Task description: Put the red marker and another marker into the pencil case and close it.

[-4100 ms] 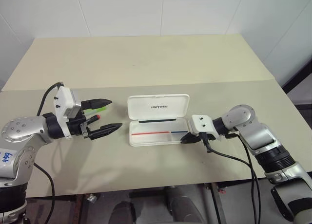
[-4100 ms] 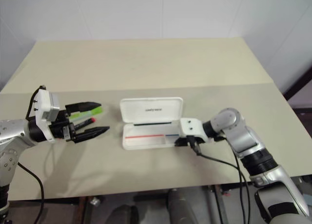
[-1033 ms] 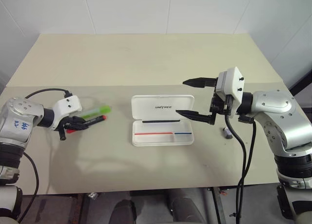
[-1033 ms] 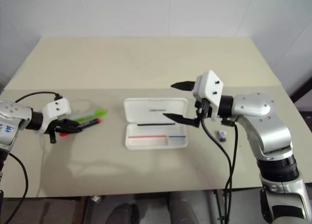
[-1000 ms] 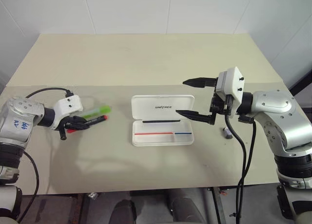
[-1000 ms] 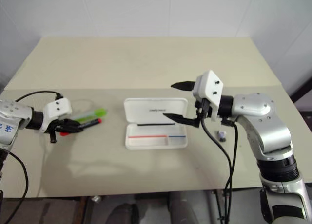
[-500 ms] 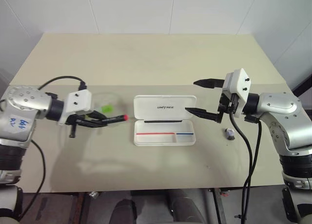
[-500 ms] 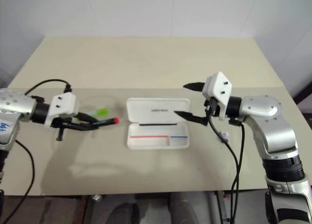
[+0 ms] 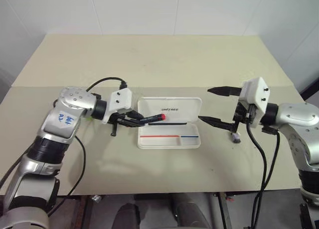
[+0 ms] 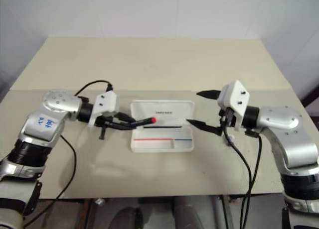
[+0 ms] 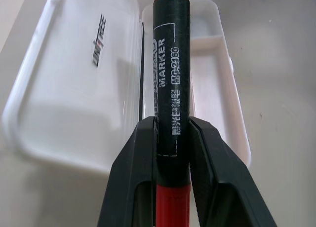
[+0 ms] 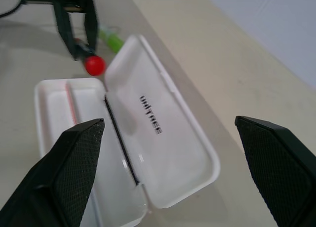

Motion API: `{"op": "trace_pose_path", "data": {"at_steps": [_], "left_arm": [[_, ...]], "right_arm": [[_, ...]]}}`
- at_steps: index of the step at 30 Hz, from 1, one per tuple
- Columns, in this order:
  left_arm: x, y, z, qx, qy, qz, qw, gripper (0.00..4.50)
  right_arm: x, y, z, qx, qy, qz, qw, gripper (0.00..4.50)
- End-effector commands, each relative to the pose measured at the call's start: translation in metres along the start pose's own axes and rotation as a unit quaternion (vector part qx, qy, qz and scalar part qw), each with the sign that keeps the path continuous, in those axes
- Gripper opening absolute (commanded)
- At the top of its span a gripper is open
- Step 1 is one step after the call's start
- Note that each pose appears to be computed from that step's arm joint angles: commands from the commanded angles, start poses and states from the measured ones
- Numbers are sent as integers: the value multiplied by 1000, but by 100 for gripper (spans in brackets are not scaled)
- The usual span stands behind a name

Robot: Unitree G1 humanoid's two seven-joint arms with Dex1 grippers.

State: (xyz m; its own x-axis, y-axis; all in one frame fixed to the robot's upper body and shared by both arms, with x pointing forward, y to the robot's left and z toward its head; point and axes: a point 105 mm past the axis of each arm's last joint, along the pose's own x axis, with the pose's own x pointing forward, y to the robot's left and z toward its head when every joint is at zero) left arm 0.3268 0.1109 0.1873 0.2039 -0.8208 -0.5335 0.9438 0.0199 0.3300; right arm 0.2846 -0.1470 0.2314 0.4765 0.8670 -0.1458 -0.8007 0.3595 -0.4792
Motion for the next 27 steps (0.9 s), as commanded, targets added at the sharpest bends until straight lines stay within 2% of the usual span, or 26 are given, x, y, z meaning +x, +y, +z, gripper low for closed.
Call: {"op": "trace_pose_path", "data": {"at_steps": [1,4,8,21,27], "left_arm": [[5,7,5,16,6,4,1000,57],[23,13,6,17,10,0,1000,57],[44,15,6,14,16,-6,1000,57],[72,5,13,40,20,-30,999,57],[76,8,14,43,14,-18,999,262]], "right_arm": [[-4,13,29,-32,-26,19,999,450],[-2,27,37,-30,-29,35,999,450],[-1,28,40,-28,-28,20,999,450],[2,27,40,-23,-32,-6,999,450],[4,24,39,-24,-36,-10,999,450]]}}
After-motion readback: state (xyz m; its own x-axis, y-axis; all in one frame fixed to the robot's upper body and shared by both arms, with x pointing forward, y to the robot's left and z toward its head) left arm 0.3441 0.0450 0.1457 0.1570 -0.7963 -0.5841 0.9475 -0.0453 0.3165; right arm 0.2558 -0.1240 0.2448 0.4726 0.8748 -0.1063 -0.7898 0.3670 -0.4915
